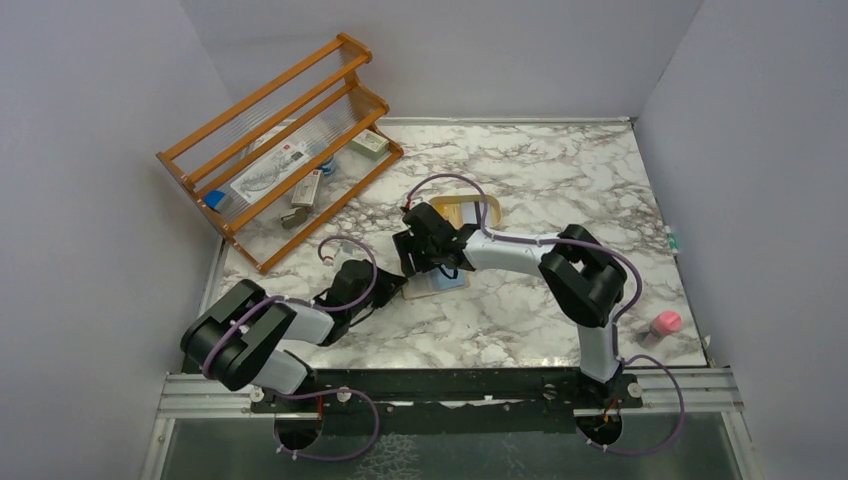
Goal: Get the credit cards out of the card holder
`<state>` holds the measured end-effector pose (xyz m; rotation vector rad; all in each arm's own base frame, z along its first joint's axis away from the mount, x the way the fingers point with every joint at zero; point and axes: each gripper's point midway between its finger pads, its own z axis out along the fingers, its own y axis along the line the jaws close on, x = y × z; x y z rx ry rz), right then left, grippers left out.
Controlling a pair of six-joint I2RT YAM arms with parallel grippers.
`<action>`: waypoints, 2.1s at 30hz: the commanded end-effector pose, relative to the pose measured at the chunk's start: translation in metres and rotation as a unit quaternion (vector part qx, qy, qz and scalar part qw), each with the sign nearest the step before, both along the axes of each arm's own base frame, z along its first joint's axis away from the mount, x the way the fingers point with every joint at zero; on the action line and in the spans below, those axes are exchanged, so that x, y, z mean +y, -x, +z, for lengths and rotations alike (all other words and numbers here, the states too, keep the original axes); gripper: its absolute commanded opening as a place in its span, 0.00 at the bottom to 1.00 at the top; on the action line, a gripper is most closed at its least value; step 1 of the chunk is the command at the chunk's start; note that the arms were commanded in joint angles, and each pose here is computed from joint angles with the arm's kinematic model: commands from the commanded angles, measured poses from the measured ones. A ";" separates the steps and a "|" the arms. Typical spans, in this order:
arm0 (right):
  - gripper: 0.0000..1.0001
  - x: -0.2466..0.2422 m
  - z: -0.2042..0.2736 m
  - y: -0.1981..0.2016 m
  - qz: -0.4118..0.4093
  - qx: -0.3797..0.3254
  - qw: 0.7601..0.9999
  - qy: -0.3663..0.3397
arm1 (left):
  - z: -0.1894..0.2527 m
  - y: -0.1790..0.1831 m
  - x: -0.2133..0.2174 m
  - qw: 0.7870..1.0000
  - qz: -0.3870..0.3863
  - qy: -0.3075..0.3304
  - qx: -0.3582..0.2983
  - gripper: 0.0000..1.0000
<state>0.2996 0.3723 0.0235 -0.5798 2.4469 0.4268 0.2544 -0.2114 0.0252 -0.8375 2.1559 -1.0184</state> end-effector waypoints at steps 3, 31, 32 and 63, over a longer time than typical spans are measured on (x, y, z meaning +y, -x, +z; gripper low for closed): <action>0.68 -0.045 -0.074 0.046 -0.007 0.128 0.990 0.067 | -0.018 0.022 -0.006 0.997 -0.011 0.053 0.051 0.21; 0.68 -0.065 -0.081 0.039 0.000 0.114 0.988 0.100 | -0.013 0.025 0.009 0.998 0.019 0.060 0.024 0.00; 0.68 -0.067 -0.079 0.037 0.001 0.108 0.988 0.106 | -0.013 0.024 0.009 0.998 0.018 0.058 0.023 0.00; 0.70 -0.126 -0.018 0.009 -0.009 -0.044 0.950 0.310 | -0.011 0.021 0.009 0.999 0.015 0.047 0.010 0.00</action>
